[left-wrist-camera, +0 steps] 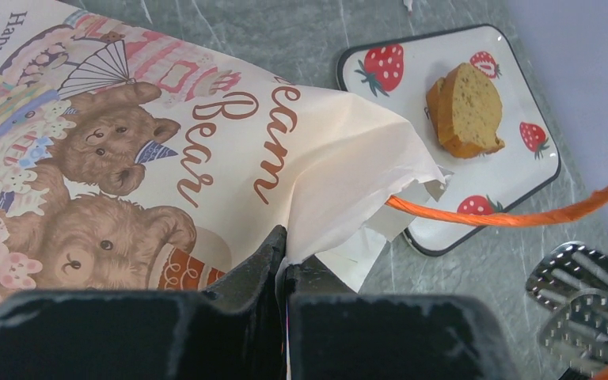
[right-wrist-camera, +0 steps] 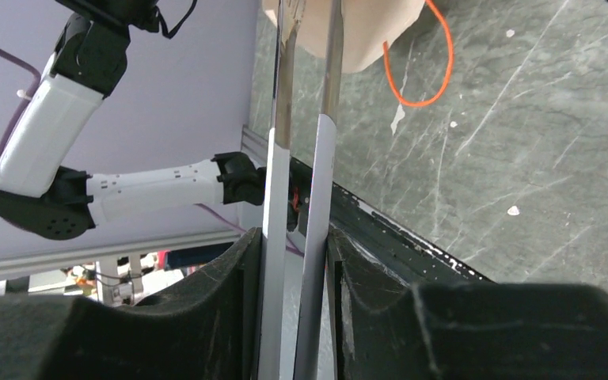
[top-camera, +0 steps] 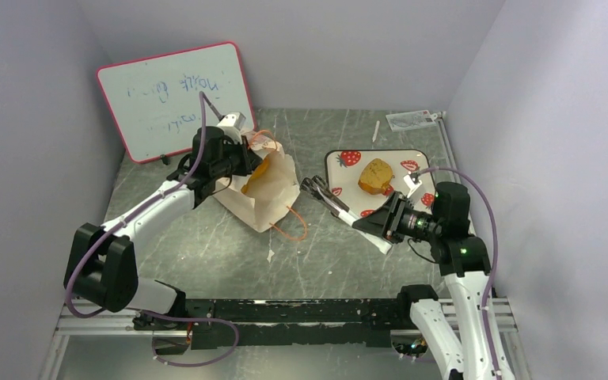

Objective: Take the fake bread out of the paper bag
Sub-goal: Take out the fake bread from the paper bag.

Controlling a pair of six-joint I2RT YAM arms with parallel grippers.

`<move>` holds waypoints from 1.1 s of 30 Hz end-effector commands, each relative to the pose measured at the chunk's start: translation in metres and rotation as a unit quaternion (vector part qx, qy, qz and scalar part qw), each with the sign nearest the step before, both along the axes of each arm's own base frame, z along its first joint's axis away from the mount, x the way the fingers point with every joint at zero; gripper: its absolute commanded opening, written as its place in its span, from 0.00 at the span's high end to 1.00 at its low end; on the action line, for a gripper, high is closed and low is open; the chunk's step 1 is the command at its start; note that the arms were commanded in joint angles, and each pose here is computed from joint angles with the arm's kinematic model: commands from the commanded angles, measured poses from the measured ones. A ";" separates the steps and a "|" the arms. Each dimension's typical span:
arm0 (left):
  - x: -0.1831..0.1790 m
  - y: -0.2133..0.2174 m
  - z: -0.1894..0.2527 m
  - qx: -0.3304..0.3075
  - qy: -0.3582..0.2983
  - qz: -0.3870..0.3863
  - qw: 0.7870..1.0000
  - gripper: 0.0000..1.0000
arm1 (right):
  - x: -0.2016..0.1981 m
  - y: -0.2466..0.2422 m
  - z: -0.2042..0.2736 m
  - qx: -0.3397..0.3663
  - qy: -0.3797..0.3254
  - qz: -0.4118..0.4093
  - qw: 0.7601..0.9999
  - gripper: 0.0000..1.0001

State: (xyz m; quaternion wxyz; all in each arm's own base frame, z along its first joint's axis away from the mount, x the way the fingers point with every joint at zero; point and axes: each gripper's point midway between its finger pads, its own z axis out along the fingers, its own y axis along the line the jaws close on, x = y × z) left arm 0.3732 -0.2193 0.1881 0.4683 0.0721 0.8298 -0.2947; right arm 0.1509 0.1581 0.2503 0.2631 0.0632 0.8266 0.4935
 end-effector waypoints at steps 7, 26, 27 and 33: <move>0.018 -0.010 0.023 -0.014 -0.004 0.044 0.999 0.93 | 0.014 0.022 0.017 0.028 -0.016 0.039 0.999 0.65; -0.011 0.001 0.040 0.009 -0.041 -0.033 0.999 0.93 | 0.068 0.109 -0.032 0.012 -0.001 0.035 0.999 0.64; -0.013 0.001 0.041 0.009 -0.042 -0.039 0.998 0.93 | 0.070 0.112 -0.036 0.017 0.002 0.036 0.999 0.64; -0.026 0.003 0.035 0.014 -0.032 -0.068 0.997 0.93 | 0.080 0.127 -0.066 0.045 0.015 0.037 0.998 0.63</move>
